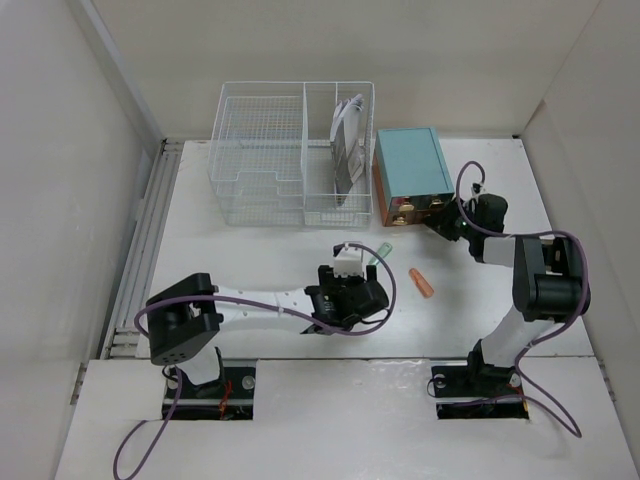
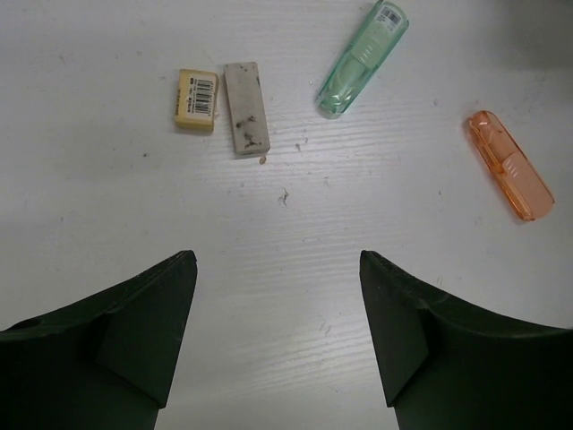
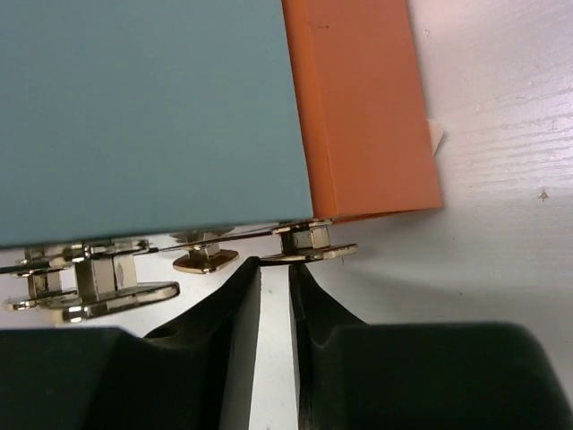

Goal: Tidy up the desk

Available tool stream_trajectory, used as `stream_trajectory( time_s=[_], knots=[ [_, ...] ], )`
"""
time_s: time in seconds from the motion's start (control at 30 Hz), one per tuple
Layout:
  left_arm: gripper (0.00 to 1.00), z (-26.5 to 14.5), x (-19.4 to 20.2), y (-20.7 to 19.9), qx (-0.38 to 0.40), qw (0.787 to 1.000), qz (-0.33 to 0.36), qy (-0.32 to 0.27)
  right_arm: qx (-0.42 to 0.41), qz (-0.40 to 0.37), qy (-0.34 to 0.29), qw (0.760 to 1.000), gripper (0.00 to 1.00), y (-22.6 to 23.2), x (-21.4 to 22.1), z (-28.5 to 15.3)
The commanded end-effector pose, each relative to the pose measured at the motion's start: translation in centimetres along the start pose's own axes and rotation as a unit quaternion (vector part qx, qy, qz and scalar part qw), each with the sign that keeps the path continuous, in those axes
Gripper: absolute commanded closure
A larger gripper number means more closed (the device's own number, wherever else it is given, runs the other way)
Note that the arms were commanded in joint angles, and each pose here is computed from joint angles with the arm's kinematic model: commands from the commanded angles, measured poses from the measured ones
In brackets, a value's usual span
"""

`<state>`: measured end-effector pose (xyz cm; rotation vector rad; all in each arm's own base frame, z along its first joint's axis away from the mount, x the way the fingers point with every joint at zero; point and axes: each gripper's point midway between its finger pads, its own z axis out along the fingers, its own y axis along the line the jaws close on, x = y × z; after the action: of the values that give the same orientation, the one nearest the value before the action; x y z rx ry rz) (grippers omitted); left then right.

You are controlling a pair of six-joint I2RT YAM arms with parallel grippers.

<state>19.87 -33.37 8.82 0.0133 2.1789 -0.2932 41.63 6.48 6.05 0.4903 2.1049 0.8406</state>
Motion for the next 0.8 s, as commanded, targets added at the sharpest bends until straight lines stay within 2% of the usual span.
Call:
stream_trajectory(
  time_s=[0.0,0.1,0.13,0.17,0.3,0.37,0.77],
  knots=[
    [0.3,-0.5,-1.7,-0.8,-0.001,1.0,-0.015,-0.021,0.0,-0.008,-0.039,0.999,0.77,-0.2,-1.4,-0.7],
    [0.3,-0.6,-2.0,-1.1,0.002,1.0,-0.018,-0.023,0.006,-0.008,-0.045,0.999,0.77,-0.8,-1.3,-1.6],
    [0.3,-0.6,-2.0,-1.1,0.002,1.0,-0.018,-0.023,0.003,-0.01,-0.049,0.999,0.75,-0.5,-1.6,-1.8],
    [0.3,-0.6,-2.0,-1.1,0.002,1.0,-0.018,-0.023,0.003,-0.01,-0.049,0.999,0.61,-0.5,-1.6,-1.8],
    [0.3,-1.0,-2.2,-1.3,0.006,0.999,-0.024,-0.027,0.006,0.005,-0.033,0.999,0.45,-1.4,-0.8,-1.4],
    [0.3,-1.0,-2.1,-1.2,0.003,0.999,-0.027,-0.026,0.01,0.014,-0.027,0.999,0.43,-1.8,-0.5,-1.0],
    [0.3,-1.3,-1.8,-1.0,0.004,0.999,-0.025,-0.023,0.003,0.023,-0.036,0.999,0.44,-1.6,-1.3,-0.4]
  ],
)
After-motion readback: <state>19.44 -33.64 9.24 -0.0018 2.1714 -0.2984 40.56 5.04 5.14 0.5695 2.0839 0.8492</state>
